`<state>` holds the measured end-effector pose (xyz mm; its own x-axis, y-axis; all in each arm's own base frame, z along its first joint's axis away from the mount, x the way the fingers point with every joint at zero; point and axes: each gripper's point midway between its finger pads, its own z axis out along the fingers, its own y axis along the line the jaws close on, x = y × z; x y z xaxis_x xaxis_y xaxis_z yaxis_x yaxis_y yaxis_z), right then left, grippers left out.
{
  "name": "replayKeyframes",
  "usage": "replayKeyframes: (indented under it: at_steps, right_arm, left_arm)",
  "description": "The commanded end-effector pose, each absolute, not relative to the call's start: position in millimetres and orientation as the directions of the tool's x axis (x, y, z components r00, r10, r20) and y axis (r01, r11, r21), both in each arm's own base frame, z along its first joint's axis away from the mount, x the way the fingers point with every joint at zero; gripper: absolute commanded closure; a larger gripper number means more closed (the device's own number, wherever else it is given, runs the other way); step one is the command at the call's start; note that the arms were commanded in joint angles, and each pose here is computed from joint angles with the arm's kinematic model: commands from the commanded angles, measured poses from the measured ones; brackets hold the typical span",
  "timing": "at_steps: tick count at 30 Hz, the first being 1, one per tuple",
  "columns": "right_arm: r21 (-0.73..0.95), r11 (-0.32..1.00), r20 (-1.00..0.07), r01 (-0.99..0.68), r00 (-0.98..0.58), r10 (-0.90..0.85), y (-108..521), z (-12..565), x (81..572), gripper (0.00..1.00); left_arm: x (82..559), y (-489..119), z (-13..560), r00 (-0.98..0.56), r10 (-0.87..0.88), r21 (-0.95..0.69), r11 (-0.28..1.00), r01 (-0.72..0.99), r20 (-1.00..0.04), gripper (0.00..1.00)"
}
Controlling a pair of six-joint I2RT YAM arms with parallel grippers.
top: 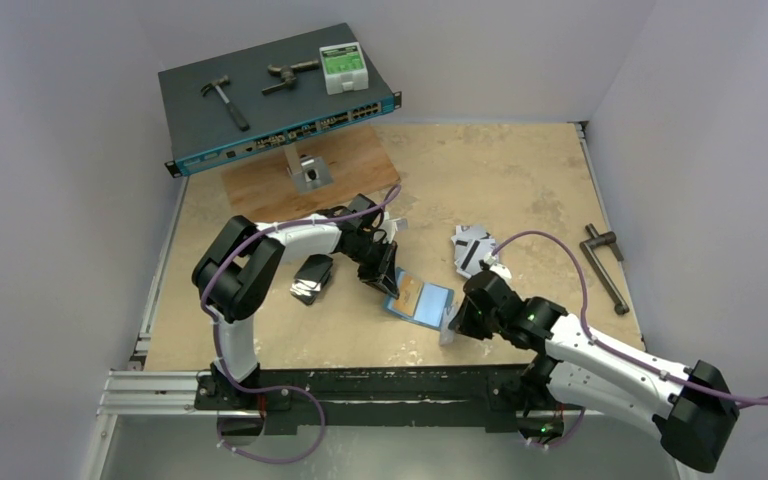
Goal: Put the credit cards into the card holder
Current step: Turn over the card holder at the center of the board.
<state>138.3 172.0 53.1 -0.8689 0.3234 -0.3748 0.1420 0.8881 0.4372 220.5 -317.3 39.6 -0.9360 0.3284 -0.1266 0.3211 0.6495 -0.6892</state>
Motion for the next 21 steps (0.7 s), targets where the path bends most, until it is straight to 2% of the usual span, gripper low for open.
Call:
replayKeyframes:
  at_steps: [1,21]
  right_arm:
    - [0.457,0.881,-0.377,0.124,-0.870,0.318,176.9,54.1,139.5,1.00]
    - [0.465,0.878,-0.379,0.112,-0.872,0.311,177.6,55.2,138.5,1.00]
  left_arm:
    - [231.8,-316.2,45.0,-0.924,0.327,-0.655,0.658,0.372,-0.196,1.00]
    - [232.4,-316.4,45.6,-0.924,0.327,-0.656,0.657,0.372,-0.196,1.00]
